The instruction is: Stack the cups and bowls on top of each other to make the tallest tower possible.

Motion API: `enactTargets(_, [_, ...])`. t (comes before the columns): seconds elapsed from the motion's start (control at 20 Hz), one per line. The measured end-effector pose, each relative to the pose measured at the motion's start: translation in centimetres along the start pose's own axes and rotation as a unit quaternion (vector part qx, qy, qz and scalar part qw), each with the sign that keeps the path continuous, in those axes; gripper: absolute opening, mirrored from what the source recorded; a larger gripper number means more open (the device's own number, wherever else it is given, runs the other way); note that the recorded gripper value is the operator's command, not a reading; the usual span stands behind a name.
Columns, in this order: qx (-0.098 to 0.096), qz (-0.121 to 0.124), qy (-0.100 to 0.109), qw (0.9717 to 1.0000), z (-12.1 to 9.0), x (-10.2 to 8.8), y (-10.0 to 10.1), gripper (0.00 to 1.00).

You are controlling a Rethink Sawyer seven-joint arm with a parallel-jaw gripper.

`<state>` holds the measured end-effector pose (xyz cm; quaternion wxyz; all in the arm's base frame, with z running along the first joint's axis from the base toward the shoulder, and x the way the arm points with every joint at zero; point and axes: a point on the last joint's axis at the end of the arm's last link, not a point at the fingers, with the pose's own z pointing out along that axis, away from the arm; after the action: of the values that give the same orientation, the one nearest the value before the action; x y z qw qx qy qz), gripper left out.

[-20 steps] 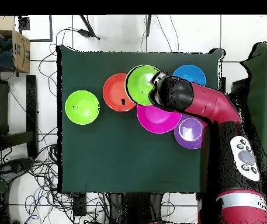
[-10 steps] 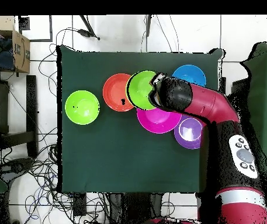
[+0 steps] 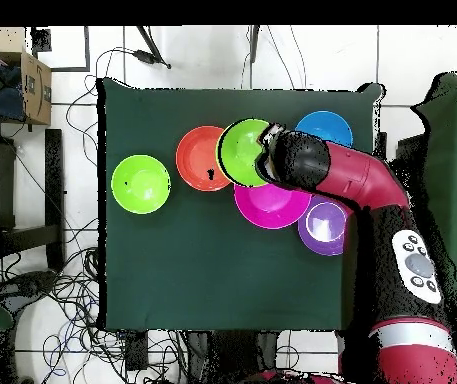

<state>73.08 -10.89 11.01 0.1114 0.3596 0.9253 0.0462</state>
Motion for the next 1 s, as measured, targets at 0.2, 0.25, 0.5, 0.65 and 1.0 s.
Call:
enactTargets(0.2, [-0.003,0.000,-0.007,1.0000,0.2,-0.8,0.3,1.00])
enactTargets(0.25, [-0.004,0.000,-0.008,1.0000,0.2,-1.0,0.5,1.00])
enactTargets(0.5, [-0.012,0.003,-0.021,0.9997,0.1,-2.4,1.4,1.00])
enactTargets(0.65, [-0.017,0.005,-0.027,0.9995,0.1,-3.1,2.0,1.00])
enactTargets(1.0, [-0.022,0.008,-0.033,0.9992,-0.2,-4.1,2.7,1.00])
